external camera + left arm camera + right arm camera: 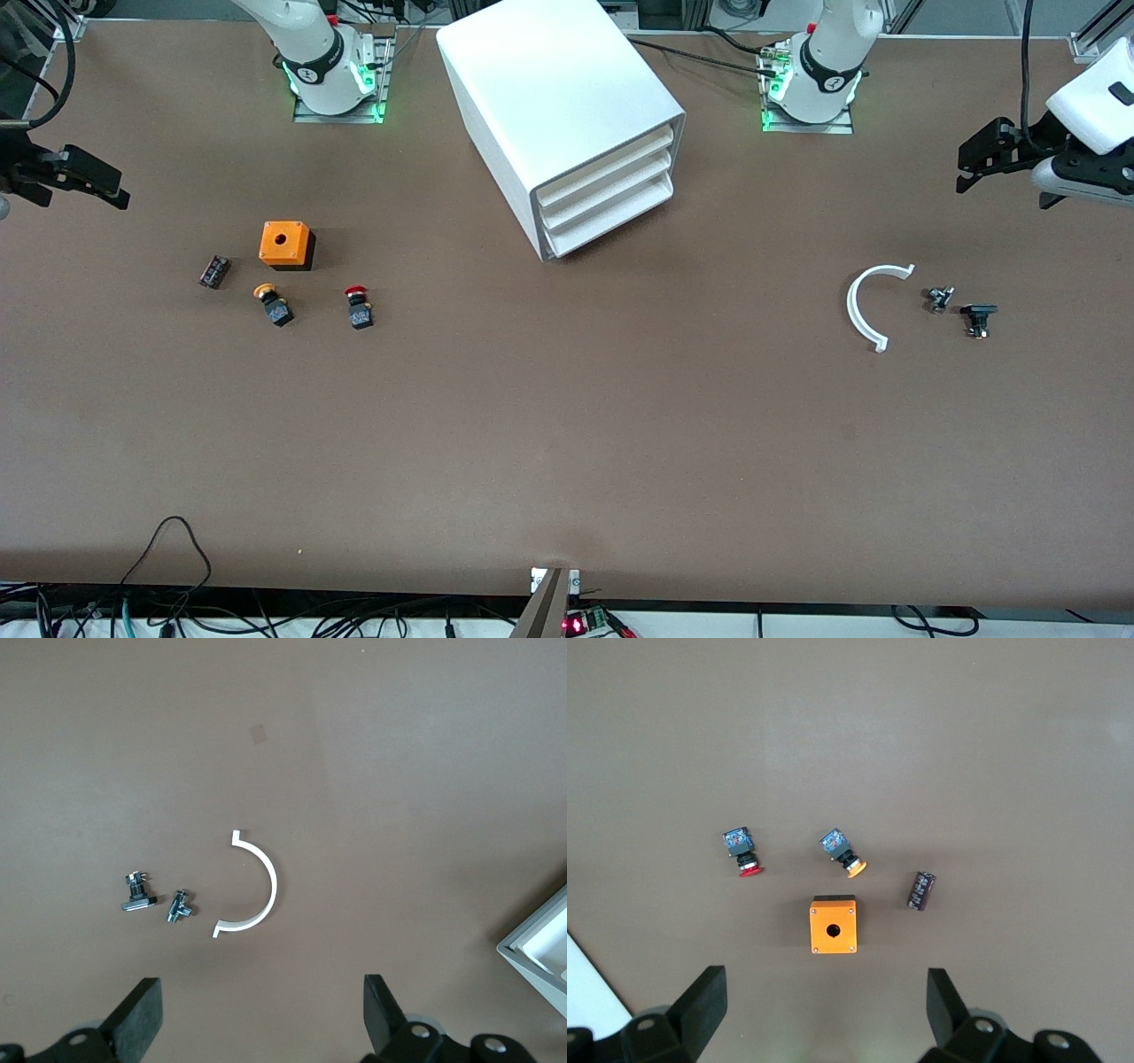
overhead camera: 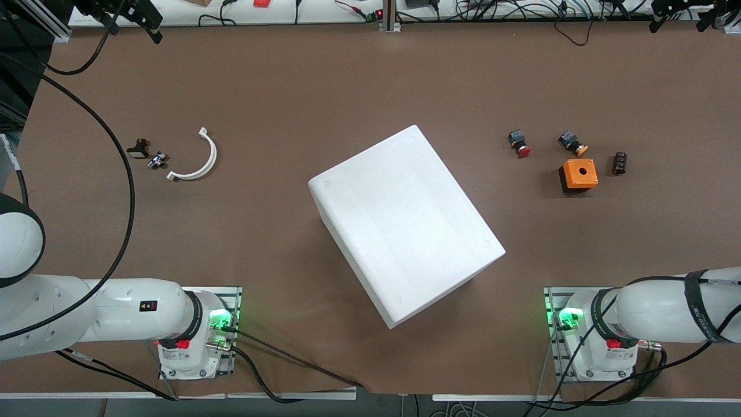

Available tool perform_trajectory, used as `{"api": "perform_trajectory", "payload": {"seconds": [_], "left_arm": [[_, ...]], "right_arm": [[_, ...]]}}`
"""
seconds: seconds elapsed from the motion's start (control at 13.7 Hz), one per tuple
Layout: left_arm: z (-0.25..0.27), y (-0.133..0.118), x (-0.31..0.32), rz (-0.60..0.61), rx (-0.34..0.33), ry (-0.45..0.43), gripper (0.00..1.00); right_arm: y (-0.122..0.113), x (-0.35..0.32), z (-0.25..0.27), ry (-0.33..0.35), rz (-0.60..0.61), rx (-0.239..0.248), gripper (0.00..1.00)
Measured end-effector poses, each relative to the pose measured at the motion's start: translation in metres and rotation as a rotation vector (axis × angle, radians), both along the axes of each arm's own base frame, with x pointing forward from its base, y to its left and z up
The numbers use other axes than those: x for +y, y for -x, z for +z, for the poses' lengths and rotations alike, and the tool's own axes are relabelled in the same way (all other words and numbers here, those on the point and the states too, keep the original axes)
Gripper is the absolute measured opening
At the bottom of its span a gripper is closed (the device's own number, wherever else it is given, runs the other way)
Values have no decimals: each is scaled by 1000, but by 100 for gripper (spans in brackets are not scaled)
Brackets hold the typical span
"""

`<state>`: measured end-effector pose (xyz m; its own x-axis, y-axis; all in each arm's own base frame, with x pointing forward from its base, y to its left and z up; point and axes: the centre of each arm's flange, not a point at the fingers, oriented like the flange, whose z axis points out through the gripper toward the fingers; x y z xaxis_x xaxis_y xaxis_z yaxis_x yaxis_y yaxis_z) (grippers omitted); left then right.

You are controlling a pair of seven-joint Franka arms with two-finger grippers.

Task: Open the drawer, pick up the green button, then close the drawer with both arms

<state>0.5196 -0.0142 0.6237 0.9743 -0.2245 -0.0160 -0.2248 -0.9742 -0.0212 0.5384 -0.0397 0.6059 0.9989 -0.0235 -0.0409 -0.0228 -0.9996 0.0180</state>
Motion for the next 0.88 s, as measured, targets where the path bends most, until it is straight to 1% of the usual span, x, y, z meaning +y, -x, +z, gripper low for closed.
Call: {"api": "perform_trajectory", "payload": {"seconds": [0.22,0.88], "left_arm": [[-1,1,0,1,11,0,100],[-1,1,-1,-1,10,0,100]], "right_arm": [[0,0,0,0,0,0,100],[0,0,0,0,0,0,100]]}}
